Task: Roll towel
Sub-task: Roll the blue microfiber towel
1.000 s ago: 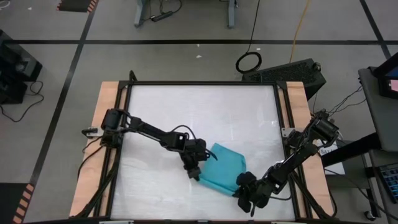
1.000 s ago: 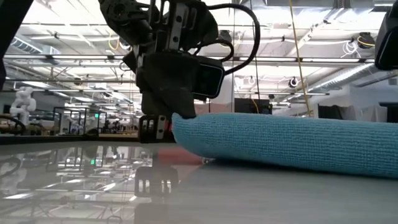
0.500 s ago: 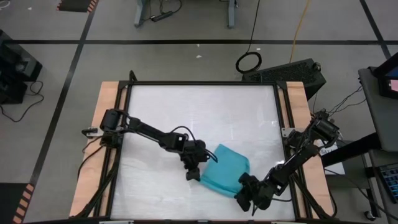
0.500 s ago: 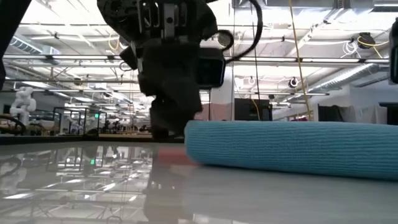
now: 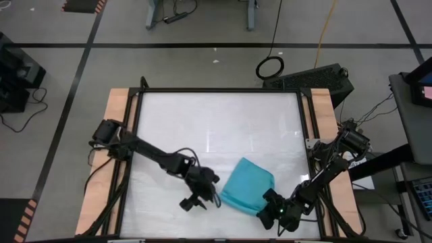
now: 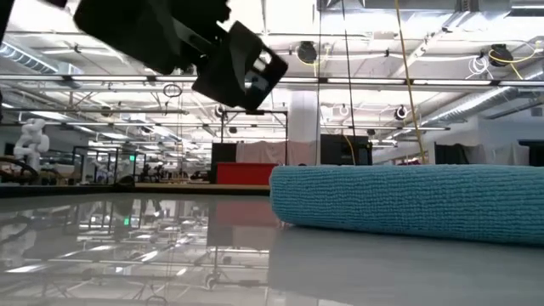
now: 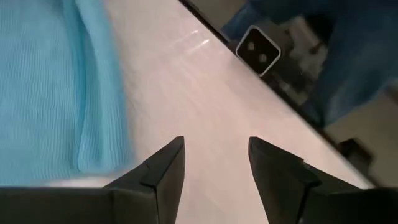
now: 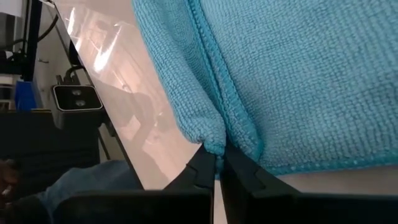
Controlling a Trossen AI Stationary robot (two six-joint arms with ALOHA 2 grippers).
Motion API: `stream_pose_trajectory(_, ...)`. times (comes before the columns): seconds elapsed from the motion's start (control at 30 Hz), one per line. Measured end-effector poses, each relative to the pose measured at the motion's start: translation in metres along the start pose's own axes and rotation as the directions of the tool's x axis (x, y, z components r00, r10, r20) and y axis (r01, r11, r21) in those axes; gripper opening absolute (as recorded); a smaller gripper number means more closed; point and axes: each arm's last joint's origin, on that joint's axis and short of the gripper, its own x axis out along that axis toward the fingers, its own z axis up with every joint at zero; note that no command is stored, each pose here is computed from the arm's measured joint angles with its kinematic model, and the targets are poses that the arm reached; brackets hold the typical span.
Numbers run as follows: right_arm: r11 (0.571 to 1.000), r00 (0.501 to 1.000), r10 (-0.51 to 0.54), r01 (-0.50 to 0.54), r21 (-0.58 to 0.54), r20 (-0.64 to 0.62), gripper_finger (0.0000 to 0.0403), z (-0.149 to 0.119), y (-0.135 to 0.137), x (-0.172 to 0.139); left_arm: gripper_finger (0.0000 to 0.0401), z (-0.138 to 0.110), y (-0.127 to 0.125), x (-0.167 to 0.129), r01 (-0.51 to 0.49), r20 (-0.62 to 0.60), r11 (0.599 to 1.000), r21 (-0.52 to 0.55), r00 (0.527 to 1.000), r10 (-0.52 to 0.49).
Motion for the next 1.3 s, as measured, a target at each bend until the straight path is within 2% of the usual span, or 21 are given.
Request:
stream_pose_trajectory(0.07, 1.0, 1.0, 0.0, 0.0, 0.003, -0.001, 0.0002, 0.0, 0.0, 0.0, 0.0182, 0.001, -0.002, 0.004, -0.022, 0.011, 0.997, 0.076, 1.0, 0.022)
stream_pose_trajectory(0.17, 1.0, 1.0, 0.0, 0.0, 0.004, -0.001, 0.0002, 0.0, 0.0, 0.0, 0.0182, -0.001, 0.003, 0.009, -0.054, 0.007, 0.992, 0.114, 0.999, 0.054)
stream_pose_trajectory(0.5, 1.0, 1.0, 0.0, 0.0, 0.006, -0.003, 0.0002, 0.0, 0.0, 0.0, 0.0182, -0.01, 0.015, 0.027, -0.042, 0.033, 0.992, 0.122, 0.999, 0.039)
stream_pose_trajectory(0.87, 1.0, 1.0, 0.0, 0.0, 0.007, -0.002, 0.0002, 0.0, 0.0, 0.0, 0.0182, -0.014, 0.026, 0.025, -0.105, 0.025, 0.979, 0.172, 0.994, 0.102)
stream_pose_trajectory(1.1, 1.0, 1.0, -0.002, 0.002, 0.012, -0.001, 0.0002, 0.0, 0.0, 0.0, 0.0182, -0.02, 0.033, 0.026, -0.075, 0.011, 0.986, 0.152, 0.997, 0.074)
stream_pose_trajectory(1.3, 1.0, 1.0, -0.004, 0.004, 0.02, 0.001, 0.0002, 0.0, 0.0, 0.0, 0.0182, -0.02, 0.035, 0.025, -0.089, 0.015, 0.981, 0.173, 0.996, 0.088)
